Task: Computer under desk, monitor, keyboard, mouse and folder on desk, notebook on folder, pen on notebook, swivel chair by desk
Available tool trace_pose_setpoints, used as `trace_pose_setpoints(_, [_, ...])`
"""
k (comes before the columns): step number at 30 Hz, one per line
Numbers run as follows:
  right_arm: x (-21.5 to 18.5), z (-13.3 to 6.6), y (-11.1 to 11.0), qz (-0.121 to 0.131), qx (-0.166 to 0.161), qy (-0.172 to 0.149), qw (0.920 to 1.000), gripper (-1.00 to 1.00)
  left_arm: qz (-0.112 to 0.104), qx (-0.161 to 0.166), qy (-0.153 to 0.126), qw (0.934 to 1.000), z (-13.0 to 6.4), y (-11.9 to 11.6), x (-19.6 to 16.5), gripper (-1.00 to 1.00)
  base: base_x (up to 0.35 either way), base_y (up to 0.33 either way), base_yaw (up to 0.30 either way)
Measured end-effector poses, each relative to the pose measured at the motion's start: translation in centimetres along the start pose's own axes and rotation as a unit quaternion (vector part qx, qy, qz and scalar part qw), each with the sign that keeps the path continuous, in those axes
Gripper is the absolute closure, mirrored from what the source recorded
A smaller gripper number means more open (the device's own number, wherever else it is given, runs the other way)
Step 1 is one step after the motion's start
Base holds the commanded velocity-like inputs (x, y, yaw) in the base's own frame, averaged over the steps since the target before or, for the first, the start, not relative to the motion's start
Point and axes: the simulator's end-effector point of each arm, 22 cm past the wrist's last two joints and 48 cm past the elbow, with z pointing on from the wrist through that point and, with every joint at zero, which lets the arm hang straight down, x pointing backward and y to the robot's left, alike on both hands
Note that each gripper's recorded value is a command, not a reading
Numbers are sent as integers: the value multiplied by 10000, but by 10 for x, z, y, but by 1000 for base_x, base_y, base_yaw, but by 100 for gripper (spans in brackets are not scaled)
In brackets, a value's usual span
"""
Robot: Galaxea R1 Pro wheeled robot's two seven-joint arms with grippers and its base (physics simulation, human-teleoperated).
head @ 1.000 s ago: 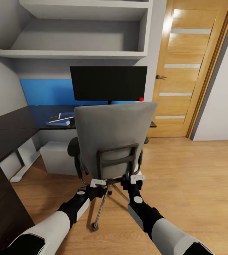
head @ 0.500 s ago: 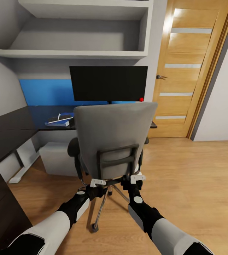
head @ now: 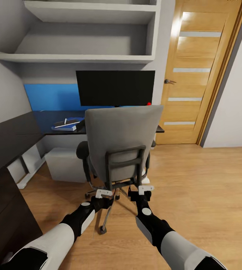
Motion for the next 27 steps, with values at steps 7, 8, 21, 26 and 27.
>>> trace_pose_setpoints(7, [0, 0, 0, 2, -4, -3, 10000, -100, 0, 0, 0, 10000, 0, 0, 0, -100, -336, 0, 0])
trace_pose_setpoints(8, [-1, 0, 0, 6, 0, -7, 10000, -100, 0, 0, 0, 10000, 0, 0, 0, -100, -337, 0, 0])
trace_pose_setpoints(21, [-26, -1, 0, 24, 20, -24, 10000, -100, -367, -80, -39, 9993, -10, 8, -24, -100, -216, 0, 0])
trace_pose_setpoints(26, [-37, -2, 0, 16, 13, -14, 10000, -100, -442, -94, -49, 9990, -15, 9, -35, -100, -2, 0, 0])
trace_pose_setpoints(27, [-39, -2, 0, 14, 10, -15, 10000, -100, -447, -95, -52, 9989, -16, 9, -37, -100, 0, 0, 0])
